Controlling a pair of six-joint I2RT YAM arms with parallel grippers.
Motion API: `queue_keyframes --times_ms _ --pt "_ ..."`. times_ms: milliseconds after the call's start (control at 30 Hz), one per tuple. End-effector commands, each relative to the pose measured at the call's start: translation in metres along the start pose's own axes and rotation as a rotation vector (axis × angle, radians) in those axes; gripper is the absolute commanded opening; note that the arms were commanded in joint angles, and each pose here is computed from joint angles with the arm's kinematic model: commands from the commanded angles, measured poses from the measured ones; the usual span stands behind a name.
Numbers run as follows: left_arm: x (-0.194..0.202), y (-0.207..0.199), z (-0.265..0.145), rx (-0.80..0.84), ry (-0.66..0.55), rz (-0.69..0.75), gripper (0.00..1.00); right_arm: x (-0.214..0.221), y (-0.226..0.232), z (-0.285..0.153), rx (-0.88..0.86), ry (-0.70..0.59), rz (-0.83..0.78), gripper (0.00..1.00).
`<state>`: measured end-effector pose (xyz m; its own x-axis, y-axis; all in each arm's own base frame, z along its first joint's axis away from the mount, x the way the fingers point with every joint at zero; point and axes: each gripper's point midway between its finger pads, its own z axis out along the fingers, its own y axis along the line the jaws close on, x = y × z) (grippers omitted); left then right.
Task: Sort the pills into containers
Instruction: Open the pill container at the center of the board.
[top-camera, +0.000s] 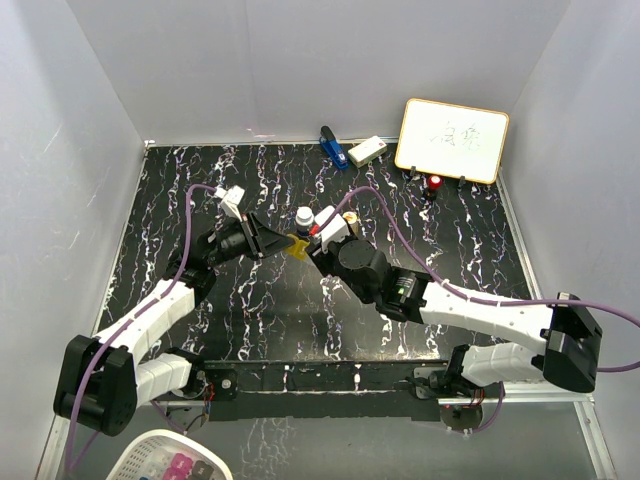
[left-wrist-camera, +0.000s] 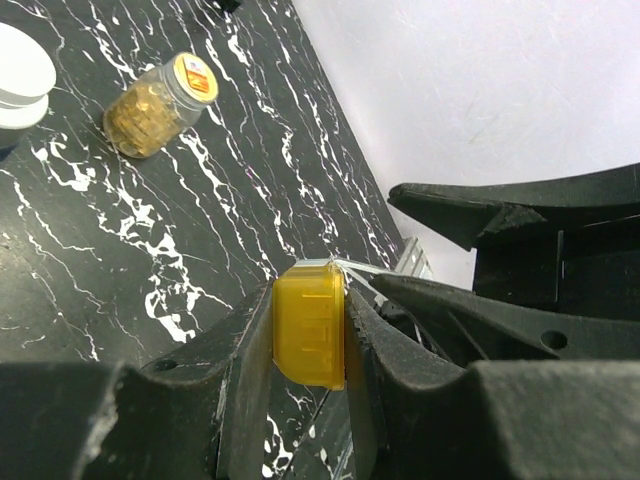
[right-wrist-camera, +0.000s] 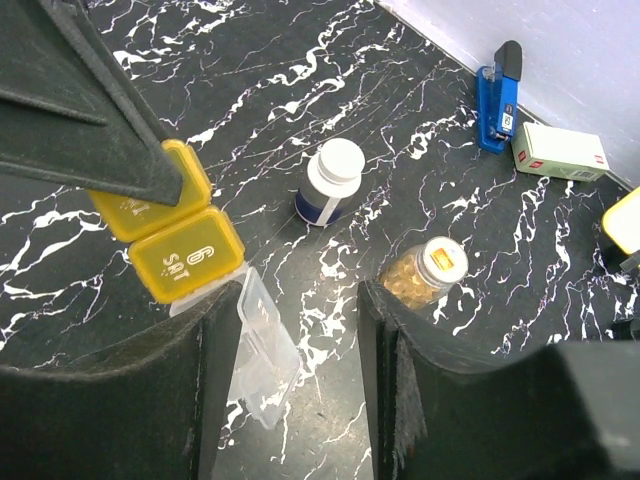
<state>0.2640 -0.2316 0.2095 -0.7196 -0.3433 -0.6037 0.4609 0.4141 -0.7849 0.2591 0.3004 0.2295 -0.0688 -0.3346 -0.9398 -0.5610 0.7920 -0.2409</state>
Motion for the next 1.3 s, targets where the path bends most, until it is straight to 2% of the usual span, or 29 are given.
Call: queue_keyframes --times_ms 0,300,367,467,567,600,633,667,700,800,967,1267 --pt "0.0 -0.026 -0.005 0.099 0.018 0.02 0.0 -0.018 -0.01 -0.002 0.039 -0.07 0.031 0.46" --pt "0.0 -0.03 -0.006 0.125 0.017 0.004 0.0 -0.012 -0.007 -0.005 0.017 -0.055 0.032 0.46" --pt "0.001 -0.03 -0.006 0.129 0.017 0.002 0.0 -0.012 -0.005 -0.006 0.002 -0.054 0.035 0.4" --pt "0.002 -0.032 -0.007 0.138 0.02 0.002 0.0 -0.012 -0.004 -0.008 -0.009 -0.057 0.044 0.23" --pt "0.004 -0.035 -0.009 0.155 0.023 0.006 0.0 -0.018 -0.003 -0.012 -0.027 -0.073 0.063 0.21" --pt "0.005 -0.036 -0.009 0.16 0.024 0.006 0.0 -0.02 -0.003 -0.014 -0.032 -0.08 0.07 0.23" --pt "0.006 -0.036 -0.01 0.165 0.028 0.007 0.0 -0.023 -0.003 -0.015 -0.035 -0.087 0.079 0.3" --pt "0.006 -0.037 -0.011 0.166 0.029 0.009 0.0 -0.026 -0.005 -0.017 -0.032 -0.093 0.086 0.44" --pt "0.007 -0.036 -0.011 0.163 0.032 0.008 0.0 -0.029 -0.007 -0.019 -0.029 -0.1 0.091 0.52" --pt "0.01 -0.031 -0.012 0.14 0.038 0.005 0.0 -0.039 -0.012 -0.027 -0.028 -0.125 0.102 0.64" --pt "0.011 -0.026 -0.011 0.115 0.034 -0.004 0.0 -0.046 -0.017 -0.037 -0.04 -0.144 0.103 0.69" --pt "0.003 -0.022 -0.005 0.09 0.017 -0.026 0.0 -0.018 0.004 -0.048 -0.16 -0.112 0.12 0.68"
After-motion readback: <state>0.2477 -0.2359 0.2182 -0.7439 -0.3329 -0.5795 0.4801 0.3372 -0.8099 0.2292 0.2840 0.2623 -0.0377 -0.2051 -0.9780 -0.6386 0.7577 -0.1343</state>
